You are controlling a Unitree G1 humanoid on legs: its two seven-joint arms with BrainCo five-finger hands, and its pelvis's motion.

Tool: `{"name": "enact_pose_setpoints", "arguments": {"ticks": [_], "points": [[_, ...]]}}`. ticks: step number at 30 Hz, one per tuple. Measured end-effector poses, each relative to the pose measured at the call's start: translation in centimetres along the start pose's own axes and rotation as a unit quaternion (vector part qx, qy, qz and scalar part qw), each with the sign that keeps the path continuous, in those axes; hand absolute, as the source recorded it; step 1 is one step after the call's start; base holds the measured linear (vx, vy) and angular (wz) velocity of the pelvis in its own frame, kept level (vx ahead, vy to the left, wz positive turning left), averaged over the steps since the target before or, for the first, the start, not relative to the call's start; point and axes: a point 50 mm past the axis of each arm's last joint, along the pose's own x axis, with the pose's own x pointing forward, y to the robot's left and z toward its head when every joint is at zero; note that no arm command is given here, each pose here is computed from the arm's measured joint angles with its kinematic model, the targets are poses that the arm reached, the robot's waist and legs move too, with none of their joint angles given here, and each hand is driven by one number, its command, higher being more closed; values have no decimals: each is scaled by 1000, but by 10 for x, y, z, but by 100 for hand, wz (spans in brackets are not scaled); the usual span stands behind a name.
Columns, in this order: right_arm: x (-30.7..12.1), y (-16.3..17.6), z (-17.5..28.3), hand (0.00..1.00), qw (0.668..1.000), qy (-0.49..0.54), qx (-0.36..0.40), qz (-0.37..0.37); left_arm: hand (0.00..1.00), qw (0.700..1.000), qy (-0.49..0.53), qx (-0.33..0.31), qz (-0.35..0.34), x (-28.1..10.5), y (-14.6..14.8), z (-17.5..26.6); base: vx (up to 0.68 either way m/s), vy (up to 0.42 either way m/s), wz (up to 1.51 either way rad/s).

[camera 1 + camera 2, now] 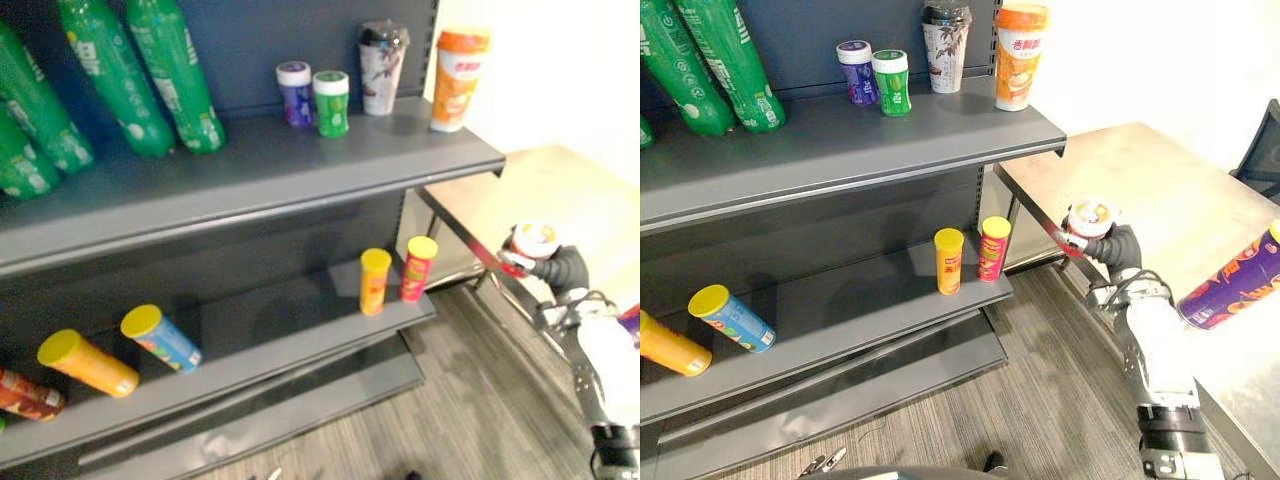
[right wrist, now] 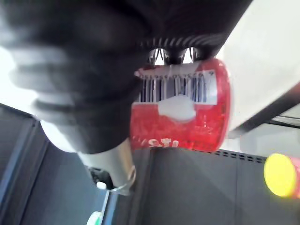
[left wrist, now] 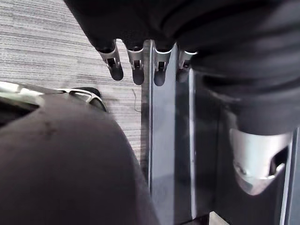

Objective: Put the gum and the chips on the shelf.

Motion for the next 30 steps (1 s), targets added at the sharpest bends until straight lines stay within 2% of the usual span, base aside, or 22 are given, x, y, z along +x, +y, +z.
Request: {"name": "enact_pose_setpoints", "arguments": {"ticks": [8,13,22,30], "points": [[50,1,76,100,990,-141,-6,0,0,1000,-1,-2,-1,0,-1,1,0,-2,0],[71,21,106,100,981,-190,-2,29,0,1000,-1,0,1,0,0,1,12,-7,8],[92,56,130,100,975,-202,-11,91,0,1000,-2,7,0,2,0,3,-2,-4,9],[99,85,126,100,976,-167,16,139,0,1000,-5,19,-1,3,-2,6,-2,0,2]]}}
